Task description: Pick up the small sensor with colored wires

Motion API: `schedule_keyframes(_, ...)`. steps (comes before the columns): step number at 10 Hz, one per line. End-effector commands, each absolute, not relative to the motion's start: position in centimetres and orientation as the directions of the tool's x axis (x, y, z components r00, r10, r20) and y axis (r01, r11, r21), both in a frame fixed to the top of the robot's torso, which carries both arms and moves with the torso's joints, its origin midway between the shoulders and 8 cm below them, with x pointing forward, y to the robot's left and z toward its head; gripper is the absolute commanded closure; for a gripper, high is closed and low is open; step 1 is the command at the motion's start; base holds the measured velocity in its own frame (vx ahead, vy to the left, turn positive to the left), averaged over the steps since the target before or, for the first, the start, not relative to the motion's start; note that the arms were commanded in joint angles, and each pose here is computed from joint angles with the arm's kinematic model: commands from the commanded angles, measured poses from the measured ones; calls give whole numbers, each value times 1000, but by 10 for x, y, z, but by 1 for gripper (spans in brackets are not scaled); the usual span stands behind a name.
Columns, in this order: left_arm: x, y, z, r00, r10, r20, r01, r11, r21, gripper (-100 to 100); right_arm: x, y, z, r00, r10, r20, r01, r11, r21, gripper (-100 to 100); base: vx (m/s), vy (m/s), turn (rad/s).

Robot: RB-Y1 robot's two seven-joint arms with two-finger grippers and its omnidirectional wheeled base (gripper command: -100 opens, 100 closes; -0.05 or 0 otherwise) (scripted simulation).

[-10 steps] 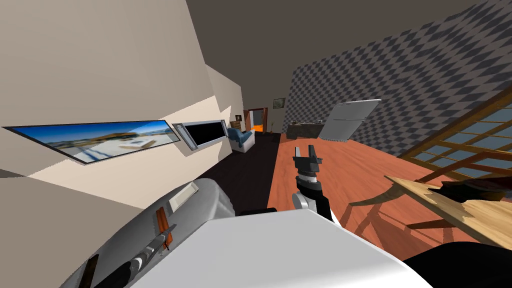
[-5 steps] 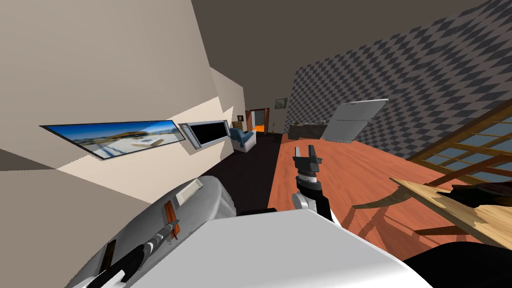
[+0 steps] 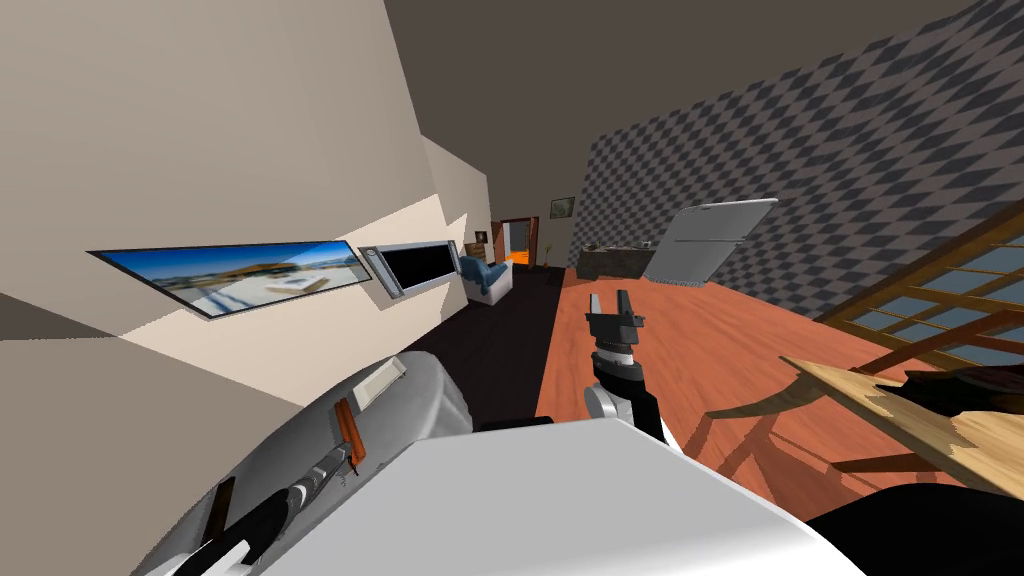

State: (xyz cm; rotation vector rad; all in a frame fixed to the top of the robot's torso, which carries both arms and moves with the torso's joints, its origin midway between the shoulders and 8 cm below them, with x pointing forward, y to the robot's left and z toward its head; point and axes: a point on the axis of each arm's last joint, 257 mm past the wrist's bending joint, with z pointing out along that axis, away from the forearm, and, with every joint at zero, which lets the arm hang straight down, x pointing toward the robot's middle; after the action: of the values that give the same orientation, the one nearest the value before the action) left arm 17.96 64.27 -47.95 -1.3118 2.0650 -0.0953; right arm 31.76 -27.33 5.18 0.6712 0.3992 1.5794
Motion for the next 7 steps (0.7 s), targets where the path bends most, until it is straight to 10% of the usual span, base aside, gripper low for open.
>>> schedule_keyframes(1, 161, 645, -482, -245, -829, -502, -780, 477, -406, 100, 318, -273, 52, -17, 983, 184, -777, -129, 616, 0, 30, -16, -159)
schedule_keyframes(7, 93, 654, -484, -190, -846, -499, -806, 424, -413, 100, 318, -273, 52, -17, 983, 184, -777, -129, 616, 0, 50, -11, -109)
